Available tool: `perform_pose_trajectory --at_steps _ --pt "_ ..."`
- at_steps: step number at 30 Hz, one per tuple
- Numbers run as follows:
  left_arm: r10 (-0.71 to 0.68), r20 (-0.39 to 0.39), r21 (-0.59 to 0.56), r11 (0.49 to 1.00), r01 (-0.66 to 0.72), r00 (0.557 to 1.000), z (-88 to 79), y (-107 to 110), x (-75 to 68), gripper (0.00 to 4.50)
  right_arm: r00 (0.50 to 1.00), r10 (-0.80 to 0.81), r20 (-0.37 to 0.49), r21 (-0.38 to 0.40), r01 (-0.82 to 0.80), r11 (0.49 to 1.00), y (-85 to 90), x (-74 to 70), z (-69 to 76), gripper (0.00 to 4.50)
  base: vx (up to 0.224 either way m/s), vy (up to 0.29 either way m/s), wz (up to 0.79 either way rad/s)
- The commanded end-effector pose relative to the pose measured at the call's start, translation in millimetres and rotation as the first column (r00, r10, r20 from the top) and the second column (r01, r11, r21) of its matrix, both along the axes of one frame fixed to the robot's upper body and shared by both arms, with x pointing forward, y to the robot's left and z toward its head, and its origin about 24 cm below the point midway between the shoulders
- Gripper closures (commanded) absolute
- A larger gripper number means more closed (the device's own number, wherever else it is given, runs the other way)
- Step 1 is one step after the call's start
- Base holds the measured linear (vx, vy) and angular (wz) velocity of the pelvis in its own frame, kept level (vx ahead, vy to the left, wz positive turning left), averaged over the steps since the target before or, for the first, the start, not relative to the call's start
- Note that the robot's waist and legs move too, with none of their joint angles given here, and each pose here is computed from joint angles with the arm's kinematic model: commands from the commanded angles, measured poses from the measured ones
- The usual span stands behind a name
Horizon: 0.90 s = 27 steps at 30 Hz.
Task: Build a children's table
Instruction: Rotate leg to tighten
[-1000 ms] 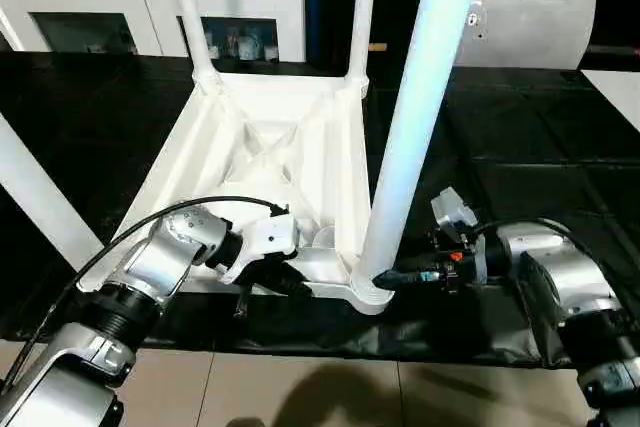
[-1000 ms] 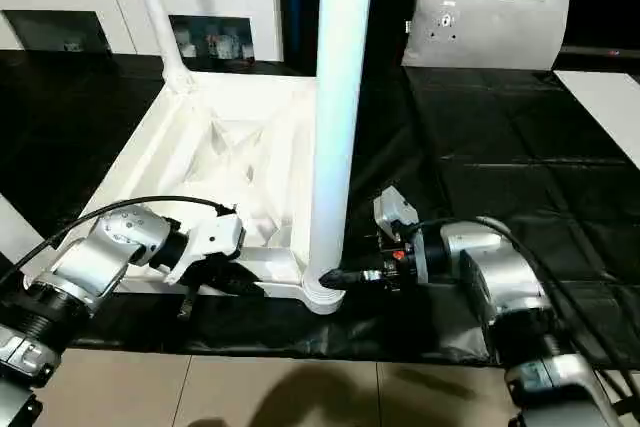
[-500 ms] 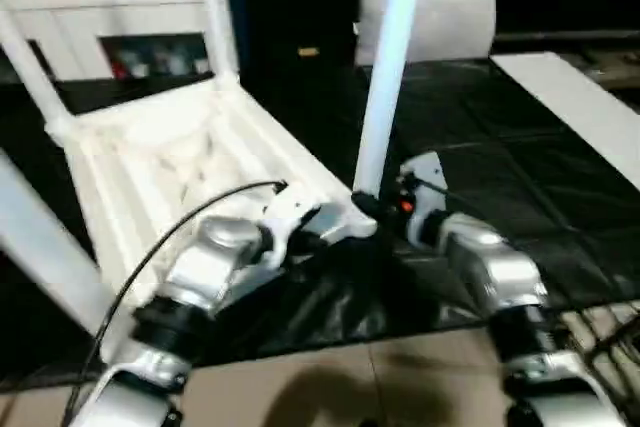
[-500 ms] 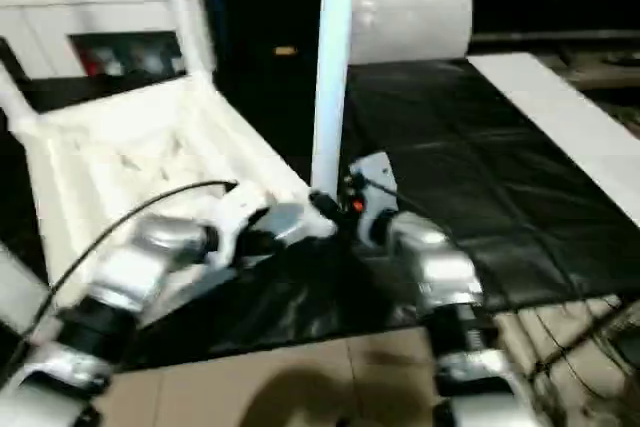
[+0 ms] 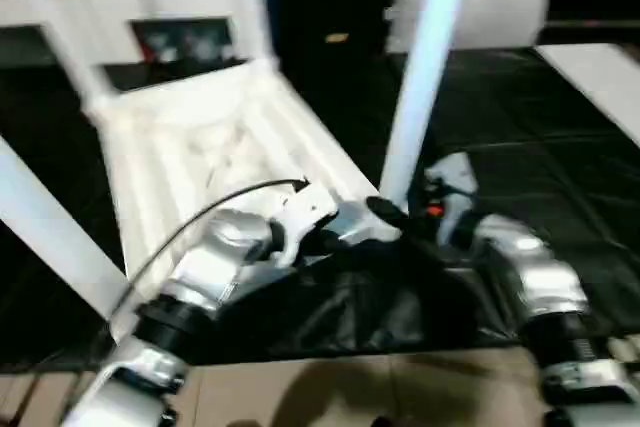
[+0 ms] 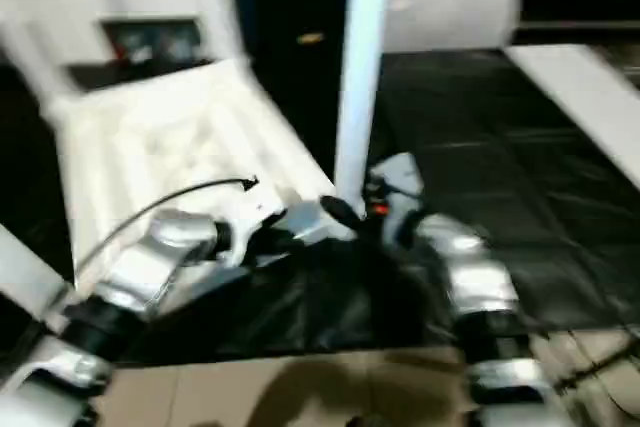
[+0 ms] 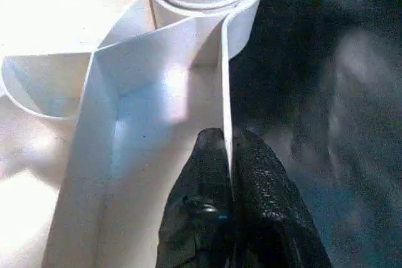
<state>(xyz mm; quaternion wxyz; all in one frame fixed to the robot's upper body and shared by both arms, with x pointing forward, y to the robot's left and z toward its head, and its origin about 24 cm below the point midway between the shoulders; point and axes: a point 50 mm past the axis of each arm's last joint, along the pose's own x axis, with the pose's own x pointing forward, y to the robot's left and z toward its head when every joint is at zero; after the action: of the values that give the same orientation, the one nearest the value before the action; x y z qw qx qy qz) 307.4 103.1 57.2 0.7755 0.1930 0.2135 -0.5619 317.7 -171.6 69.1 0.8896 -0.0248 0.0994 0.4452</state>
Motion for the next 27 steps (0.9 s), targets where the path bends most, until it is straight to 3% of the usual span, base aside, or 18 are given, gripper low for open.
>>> perform_pose_trajectory --at_steps 1,4,7,10,13,14,20,27 --pt "-0.090 -0.040 0.013 0.996 0.091 0.995 -6.4 -2.3 -8.2 4.50 0.998 0.053 0.015 0.004 -0.053 0.999 -4.0 -4.2 4.1 0.31 0.000 0.000 0.00" --pt "-0.217 -0.062 0.056 0.974 0.221 0.974 -7.9 8.3 -14.8 4.50 0.975 0.224 -0.003 -0.033 -0.224 0.974 -9.4 -13.5 9.0 0.19 0.000 0.000 0.00" --pt "-0.303 -0.082 0.085 0.947 0.310 0.949 -8.2 14.7 -18.9 4.50 0.945 0.325 -0.018 -0.016 -0.326 0.945 -9.7 -17.4 12.4 0.19 0.000 0.000 0.00" --pt "-0.352 -0.100 0.092 0.928 0.360 0.931 -8.2 17.6 -21.1 4.50 0.920 0.391 -0.036 -0.006 -0.392 0.920 -9.1 -20.0 12.8 0.51 0.000 0.000 0.00" --pt "-0.407 -0.124 0.091 0.904 0.418 0.905 -7.0 19.5 -23.2 4.50 0.872 0.481 -0.092 -0.005 -0.483 0.876 -7.1 -24.8 10.1 0.70 0.000 0.000 0.00" --pt "-0.440 -0.130 0.092 0.887 0.453 0.888 -5.5 19.9 -23.7 4.50 0.845 0.523 -0.114 0.003 -0.526 0.850 -5.5 -26.7 9.4 0.95 0.000 0.000 0.00" --pt "-0.483 -0.144 0.065 0.867 0.495 0.864 -3.8 16.1 -25.6 4.50 0.796 0.583 -0.161 0.040 -0.585 0.810 -2.3 -30.6 5.2 1.43 0.000 0.000 0.00" --pt "-0.486 -0.150 0.056 0.865 0.499 0.861 -4.8 16.0 -25.2 4.50 0.772 0.608 -0.182 0.065 -0.608 0.791 -1.0 -32.7 3.0 2.04 0.000 0.000 0.00"
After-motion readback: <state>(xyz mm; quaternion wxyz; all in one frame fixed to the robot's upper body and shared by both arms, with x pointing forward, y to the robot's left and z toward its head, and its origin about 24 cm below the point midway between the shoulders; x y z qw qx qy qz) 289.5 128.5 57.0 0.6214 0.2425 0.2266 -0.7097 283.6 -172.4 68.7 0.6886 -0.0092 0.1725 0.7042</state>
